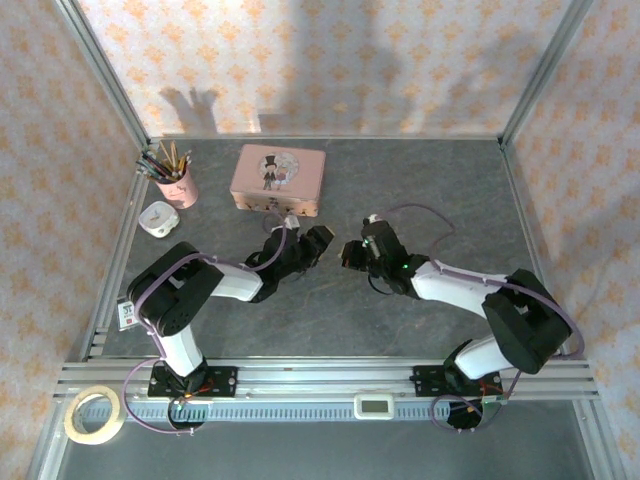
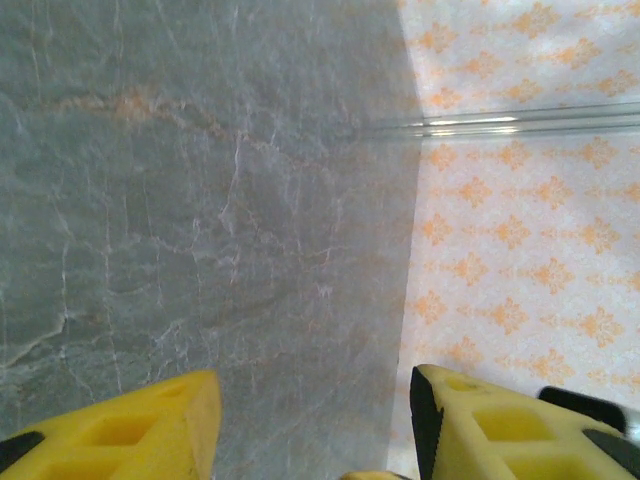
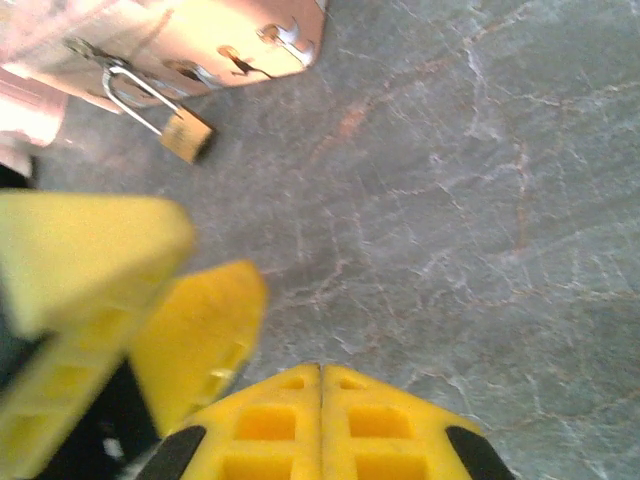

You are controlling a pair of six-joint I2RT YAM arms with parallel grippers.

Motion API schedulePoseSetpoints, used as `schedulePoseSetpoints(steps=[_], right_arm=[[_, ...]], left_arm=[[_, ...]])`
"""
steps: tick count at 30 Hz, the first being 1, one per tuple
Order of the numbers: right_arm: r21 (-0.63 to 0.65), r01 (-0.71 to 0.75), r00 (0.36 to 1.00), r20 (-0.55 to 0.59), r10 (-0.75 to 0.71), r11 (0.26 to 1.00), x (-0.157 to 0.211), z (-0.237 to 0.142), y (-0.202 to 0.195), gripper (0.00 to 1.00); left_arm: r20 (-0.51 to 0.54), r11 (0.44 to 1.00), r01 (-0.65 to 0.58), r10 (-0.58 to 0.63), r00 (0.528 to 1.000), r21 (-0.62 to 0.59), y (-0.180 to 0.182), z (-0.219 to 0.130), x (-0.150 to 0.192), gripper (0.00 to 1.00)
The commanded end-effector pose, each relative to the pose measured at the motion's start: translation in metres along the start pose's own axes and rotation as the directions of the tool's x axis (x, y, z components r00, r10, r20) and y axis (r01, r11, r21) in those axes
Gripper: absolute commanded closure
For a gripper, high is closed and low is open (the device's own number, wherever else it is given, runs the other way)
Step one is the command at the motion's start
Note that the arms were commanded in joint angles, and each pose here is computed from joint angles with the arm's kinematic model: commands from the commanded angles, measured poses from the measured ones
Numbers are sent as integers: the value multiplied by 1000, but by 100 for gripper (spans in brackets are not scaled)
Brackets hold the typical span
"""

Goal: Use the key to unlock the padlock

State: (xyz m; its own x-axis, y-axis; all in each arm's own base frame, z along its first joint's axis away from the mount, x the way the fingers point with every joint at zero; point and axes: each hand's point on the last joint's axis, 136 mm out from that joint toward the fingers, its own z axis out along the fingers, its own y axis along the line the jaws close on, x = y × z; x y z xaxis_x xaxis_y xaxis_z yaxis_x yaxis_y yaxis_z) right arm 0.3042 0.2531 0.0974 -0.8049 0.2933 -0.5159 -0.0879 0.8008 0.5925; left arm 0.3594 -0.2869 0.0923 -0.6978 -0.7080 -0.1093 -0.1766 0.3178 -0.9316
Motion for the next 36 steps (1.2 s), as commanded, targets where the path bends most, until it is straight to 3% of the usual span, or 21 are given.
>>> schedulePoseSetpoints(steps=[1,5,11,19,36], right_arm=[[-76,-30,997,68,35,997,-21,-9,20,100],[-115,-23,996,83,33,993,-27,-11,31,100],[-146,-14,995,95,29,989,-31,-10,38,100],[-152,32,988,154,-9,988,-46,-18,47,100],[-243,81,988,151,-45,967,-48,-14,68,100]], left_arm=[[-10,994,57,-57,998,93,-26,5,2,49],[-3,981,156,-156,988,115,-25,3,2,49],[-47,910,370,-368,929,185,-31,-2,1,47],[-28,913,383,-383,923,136,-27,-7,1,45],[-72,897,420,-414,907,138,-31,-7,8,44]])
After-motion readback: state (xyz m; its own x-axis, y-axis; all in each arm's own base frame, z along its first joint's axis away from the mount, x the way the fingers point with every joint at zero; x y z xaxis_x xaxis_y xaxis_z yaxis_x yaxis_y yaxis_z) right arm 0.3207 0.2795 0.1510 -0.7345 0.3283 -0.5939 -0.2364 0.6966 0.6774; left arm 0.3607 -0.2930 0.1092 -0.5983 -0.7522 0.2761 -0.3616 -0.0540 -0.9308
